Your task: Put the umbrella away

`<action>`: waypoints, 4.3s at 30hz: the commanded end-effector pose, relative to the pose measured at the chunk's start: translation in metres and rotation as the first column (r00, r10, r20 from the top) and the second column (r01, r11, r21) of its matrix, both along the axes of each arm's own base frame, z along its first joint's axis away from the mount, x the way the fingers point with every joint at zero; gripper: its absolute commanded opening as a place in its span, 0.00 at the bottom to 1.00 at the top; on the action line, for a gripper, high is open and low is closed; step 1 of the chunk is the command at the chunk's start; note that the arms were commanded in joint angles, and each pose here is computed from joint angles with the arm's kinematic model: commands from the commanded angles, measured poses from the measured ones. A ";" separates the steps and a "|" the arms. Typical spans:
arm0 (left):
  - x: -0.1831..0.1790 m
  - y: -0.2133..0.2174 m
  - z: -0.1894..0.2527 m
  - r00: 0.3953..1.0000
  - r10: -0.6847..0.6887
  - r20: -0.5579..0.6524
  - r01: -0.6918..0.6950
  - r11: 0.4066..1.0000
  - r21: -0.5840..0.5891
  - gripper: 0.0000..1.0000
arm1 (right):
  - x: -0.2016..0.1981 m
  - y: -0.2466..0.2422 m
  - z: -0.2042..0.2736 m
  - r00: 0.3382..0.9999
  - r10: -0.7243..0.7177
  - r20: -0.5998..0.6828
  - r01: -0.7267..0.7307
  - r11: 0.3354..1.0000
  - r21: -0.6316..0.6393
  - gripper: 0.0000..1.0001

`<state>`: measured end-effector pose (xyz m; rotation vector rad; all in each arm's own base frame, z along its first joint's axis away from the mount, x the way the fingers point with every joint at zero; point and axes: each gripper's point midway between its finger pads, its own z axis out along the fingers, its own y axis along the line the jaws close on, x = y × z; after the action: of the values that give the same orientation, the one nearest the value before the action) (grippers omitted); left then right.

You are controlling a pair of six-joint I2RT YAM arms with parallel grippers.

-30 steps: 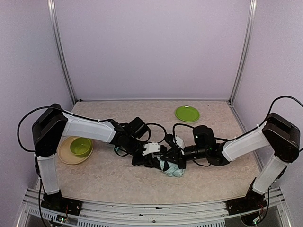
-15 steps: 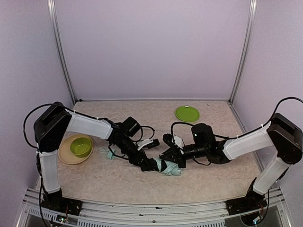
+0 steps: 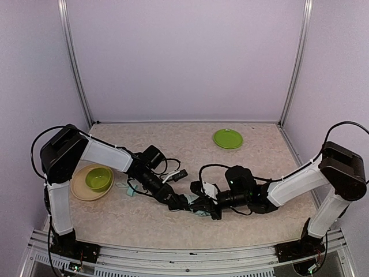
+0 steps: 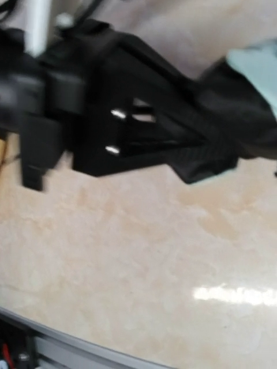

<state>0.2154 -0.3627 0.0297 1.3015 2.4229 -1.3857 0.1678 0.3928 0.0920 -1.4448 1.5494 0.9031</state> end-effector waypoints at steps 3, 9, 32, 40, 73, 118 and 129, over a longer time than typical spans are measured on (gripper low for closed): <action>0.029 0.040 -0.050 0.979 0.198 0.052 -0.204 0.948 0.245 0.00 | -0.042 -0.001 -0.021 0.991 0.052 -0.122 -0.044 0.997 0.066 0.00; 0.015 0.026 -0.042 0.960 0.040 0.277 -0.126 0.945 0.301 0.00 | -0.003 -0.012 -0.046 0.984 -0.173 -0.051 0.172 0.985 -0.021 0.07; -0.009 0.009 -0.032 0.808 -0.238 0.539 -0.002 0.914 0.407 0.00 | -0.019 -0.041 -0.032 0.981 -0.183 -0.072 0.183 0.983 -0.005 0.30; -0.011 0.006 -0.032 0.784 -0.272 0.558 0.009 0.904 0.428 0.00 | -0.016 -0.038 -0.002 0.975 -0.204 -0.093 0.212 0.974 0.085 0.27; -0.018 0.000 -0.034 0.732 -0.342 0.589 0.012 0.872 0.490 0.00 | 0.080 -0.073 0.011 0.346 -0.688 -0.639 0.657 0.663 -0.358 0.41; -0.018 -0.001 -0.036 0.735 -0.343 0.585 0.013 0.869 0.494 0.00 | 0.046 0.034 0.059 0.654 -0.383 -0.653 0.405 0.906 -0.125 0.49; -0.018 0.000 -0.035 0.732 -0.336 0.592 0.009 0.874 0.486 0.00 | 0.047 0.018 0.037 0.571 -0.409 -0.711 0.413 0.892 -0.181 0.46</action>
<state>0.2027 -0.3763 0.0237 1.7554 2.0908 -0.2773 0.2420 0.3624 0.0750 -0.4921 2.5084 0.9355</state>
